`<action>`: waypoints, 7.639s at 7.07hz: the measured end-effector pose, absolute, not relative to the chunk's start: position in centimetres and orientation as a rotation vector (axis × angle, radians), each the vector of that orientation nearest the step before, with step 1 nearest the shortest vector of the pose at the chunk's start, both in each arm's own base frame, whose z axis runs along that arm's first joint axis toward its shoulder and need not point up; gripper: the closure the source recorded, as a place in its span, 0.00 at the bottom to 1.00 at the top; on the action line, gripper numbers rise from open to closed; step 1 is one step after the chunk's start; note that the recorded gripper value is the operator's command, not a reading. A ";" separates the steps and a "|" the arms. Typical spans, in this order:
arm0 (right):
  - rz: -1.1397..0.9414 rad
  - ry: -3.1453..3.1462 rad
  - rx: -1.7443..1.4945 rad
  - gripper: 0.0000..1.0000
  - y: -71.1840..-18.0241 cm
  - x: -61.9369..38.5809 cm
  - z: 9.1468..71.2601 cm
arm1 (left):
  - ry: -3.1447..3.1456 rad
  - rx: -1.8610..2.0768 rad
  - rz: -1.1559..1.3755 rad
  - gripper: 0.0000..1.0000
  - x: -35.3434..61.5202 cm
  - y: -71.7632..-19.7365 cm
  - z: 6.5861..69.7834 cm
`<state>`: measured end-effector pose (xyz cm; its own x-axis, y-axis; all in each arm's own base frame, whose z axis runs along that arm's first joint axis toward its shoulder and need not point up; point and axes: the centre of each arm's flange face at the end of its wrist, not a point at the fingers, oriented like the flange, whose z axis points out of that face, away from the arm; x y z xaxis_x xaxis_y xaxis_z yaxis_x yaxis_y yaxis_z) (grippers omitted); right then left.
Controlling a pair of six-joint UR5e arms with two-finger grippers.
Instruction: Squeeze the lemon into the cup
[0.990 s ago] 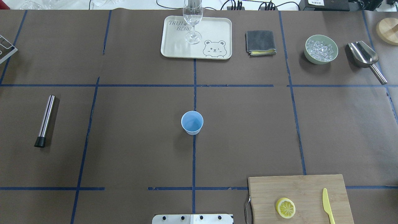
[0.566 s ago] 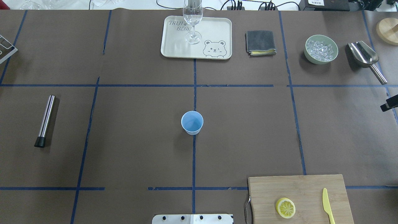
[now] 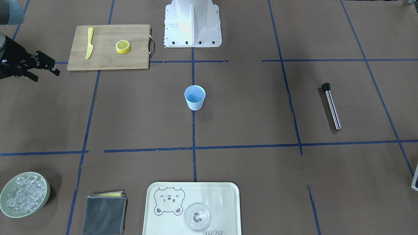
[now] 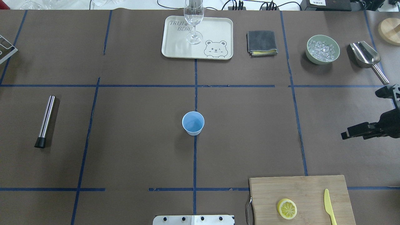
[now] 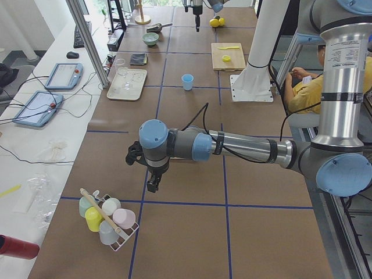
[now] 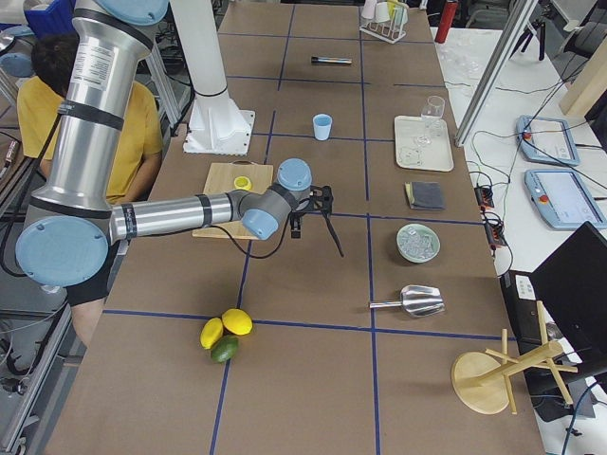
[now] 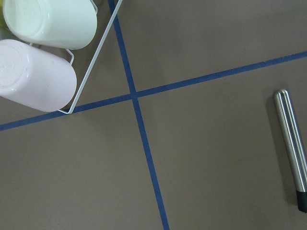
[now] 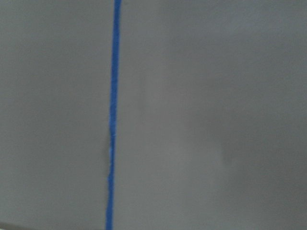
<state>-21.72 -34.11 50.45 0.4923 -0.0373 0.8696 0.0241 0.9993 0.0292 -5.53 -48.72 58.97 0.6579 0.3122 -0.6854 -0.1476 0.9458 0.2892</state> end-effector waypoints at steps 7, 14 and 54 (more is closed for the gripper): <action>0.079 -0.901 0.003 0.01 -16.9 -37.9 38.5 | 0.810 0.266 0.296 0.00 -5.0 -48.6 59.0; 0.057 -0.818 0.011 0.06 -14.4 -43.0 40.0 | 0.812 0.257 0.292 0.00 -5.0 -47.7 59.5; 0.369 -1.039 0.037 0.08 -39.7 -54.9 16.5 | 0.902 0.254 0.266 0.00 -4.0 -45.7 58.6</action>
<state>-54.89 -39.74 16.46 0.4510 0.2812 0.8471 -0.3157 0.9380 -0.1433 -4.02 -45.70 58.60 0.5914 0.3317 -0.7350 -0.1204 0.9376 0.3263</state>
